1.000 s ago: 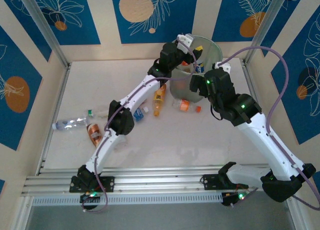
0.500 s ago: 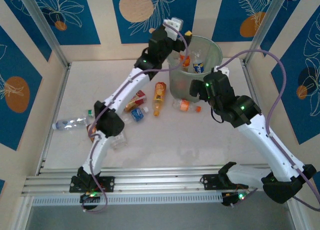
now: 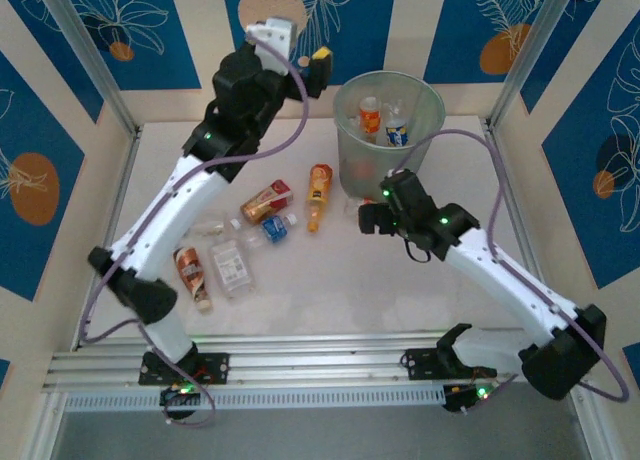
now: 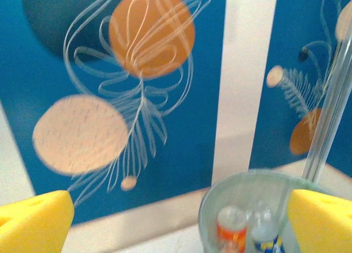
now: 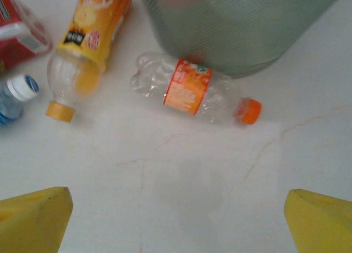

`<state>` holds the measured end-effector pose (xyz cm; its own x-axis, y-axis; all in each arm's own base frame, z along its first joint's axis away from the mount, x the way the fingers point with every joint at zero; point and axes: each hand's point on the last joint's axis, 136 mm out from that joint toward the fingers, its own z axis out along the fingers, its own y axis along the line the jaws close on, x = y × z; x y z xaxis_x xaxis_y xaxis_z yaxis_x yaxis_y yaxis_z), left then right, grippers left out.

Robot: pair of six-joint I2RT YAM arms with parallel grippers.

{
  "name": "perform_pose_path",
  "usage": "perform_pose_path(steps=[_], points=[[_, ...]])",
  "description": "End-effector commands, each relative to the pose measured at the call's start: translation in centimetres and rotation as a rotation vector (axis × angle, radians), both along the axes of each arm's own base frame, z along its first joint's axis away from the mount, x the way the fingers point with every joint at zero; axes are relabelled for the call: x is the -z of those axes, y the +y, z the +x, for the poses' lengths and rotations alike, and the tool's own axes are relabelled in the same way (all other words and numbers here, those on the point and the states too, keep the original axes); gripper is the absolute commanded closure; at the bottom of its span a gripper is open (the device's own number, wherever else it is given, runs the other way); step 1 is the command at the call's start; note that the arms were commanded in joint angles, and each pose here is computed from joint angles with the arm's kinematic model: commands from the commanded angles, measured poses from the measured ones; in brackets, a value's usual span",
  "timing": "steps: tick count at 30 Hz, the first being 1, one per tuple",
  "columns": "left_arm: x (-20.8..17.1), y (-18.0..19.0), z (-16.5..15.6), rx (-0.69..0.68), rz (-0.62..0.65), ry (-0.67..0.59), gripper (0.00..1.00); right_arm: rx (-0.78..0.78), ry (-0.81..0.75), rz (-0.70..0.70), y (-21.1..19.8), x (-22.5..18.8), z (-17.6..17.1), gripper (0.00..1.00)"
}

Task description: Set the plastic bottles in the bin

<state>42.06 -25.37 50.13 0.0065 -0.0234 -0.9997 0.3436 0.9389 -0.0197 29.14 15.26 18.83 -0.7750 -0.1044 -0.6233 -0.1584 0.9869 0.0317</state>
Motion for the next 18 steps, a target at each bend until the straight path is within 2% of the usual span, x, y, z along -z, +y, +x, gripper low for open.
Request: perform_pose_path(steps=[1, 6, 12, 18], points=[[3.6, 3.3, -0.7, -0.082, -0.040, 0.079, 0.00, -0.119, -0.028, -0.024, 2.2, 1.3, 2.4, 0.01], [8.0, 7.1, -3.5, -0.149, -0.022, 0.170, 0.01, -0.199, -0.026, -0.130, 3.0, 4.0, 5.7, 0.01], [12.6, 12.0, -5.5, -0.313, 0.024, 0.262, 0.01, -0.257, -0.029, -0.219, 3.0, 7.4, 8.6, 0.01], [14.4, 14.7, -6.8, -0.400, 0.039, 0.291, 0.00, -0.291, -0.010, -0.278, 2.9, 10.4, 10.7, 0.01]])
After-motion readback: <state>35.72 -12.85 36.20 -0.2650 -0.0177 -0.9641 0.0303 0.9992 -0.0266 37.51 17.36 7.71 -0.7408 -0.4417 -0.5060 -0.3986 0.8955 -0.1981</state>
